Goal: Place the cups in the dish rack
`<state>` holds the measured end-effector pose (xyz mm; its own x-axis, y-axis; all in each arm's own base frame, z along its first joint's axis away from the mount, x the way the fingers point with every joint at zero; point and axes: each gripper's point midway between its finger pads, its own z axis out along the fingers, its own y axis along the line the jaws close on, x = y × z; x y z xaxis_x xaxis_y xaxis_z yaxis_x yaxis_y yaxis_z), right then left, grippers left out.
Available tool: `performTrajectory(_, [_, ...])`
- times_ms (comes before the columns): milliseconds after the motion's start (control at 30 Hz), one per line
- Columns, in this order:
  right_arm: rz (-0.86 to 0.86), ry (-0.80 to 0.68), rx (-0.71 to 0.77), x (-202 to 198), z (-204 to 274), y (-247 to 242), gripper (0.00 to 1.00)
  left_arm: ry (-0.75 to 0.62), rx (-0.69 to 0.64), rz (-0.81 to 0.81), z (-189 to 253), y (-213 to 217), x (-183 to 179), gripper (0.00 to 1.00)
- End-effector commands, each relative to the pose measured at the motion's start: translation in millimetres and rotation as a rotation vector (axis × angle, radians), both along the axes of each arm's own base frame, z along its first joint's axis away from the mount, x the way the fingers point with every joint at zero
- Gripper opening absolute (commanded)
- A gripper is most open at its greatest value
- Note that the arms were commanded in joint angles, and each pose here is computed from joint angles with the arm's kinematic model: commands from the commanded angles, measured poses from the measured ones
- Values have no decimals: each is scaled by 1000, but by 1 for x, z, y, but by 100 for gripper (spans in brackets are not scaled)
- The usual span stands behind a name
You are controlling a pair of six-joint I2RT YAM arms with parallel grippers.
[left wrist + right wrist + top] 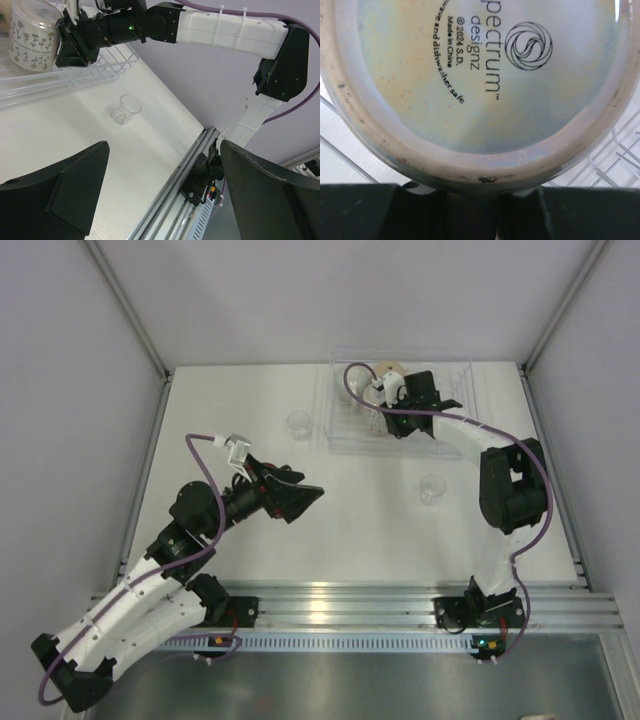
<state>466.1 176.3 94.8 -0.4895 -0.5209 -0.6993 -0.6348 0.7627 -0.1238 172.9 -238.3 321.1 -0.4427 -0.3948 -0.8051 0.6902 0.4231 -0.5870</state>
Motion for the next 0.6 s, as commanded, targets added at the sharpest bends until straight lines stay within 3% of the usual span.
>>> performTrajectory(0, [25,-108,36,21,40,3,21,-70,-40,7,29,4,-3,98])
performTrajectory(367, [12,-72,37,16,33,2,30,-67,-40,12,30,3,-1,98])
performTrajectory(567, [-26,-88,9,15,37,-7,30,-75,-40,11,34,2,0,98])
